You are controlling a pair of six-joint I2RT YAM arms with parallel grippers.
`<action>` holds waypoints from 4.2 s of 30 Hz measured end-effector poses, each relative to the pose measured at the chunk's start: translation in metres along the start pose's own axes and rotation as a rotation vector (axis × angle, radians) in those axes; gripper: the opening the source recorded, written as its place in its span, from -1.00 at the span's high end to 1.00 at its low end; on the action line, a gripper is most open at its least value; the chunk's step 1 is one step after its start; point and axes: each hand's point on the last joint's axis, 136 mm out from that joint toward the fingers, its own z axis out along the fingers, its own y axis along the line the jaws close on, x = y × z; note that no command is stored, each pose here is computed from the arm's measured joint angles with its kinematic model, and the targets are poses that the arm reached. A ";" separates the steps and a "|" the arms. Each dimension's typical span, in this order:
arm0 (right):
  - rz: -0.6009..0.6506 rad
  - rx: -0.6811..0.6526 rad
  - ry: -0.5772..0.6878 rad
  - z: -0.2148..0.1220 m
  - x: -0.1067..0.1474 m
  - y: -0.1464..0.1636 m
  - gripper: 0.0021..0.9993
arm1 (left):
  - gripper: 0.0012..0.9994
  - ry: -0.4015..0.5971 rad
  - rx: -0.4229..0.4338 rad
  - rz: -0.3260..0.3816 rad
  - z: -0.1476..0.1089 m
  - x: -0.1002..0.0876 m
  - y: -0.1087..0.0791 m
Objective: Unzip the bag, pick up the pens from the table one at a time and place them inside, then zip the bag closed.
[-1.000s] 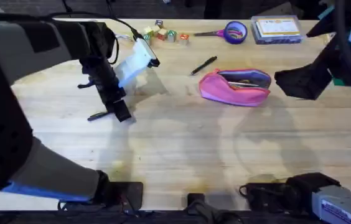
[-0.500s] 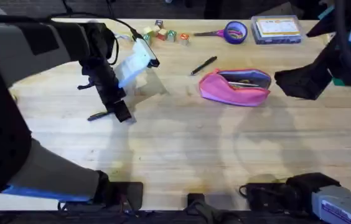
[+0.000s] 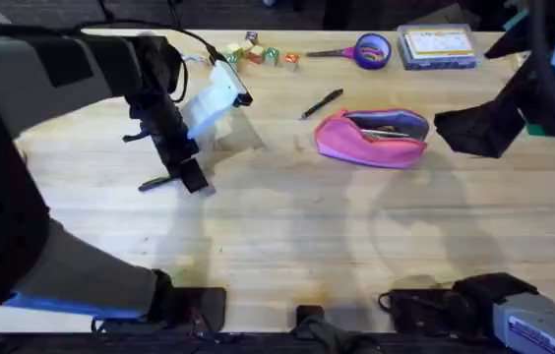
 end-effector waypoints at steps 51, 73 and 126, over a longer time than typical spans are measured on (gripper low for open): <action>0.000 0.002 -0.002 0.000 -0.001 0.000 -1.00 | 0.92 -0.014 -0.053 0.005 -0.020 -0.039 0.025; 0.101 0.047 -0.059 -0.047 0.013 0.020 -1.00 | 0.91 -0.587 -0.343 0.356 -0.195 -0.278 -0.033; 0.160 0.124 -0.169 -0.105 0.036 0.051 -1.00 | 0.91 -0.852 0.057 0.213 -0.181 -0.389 -0.207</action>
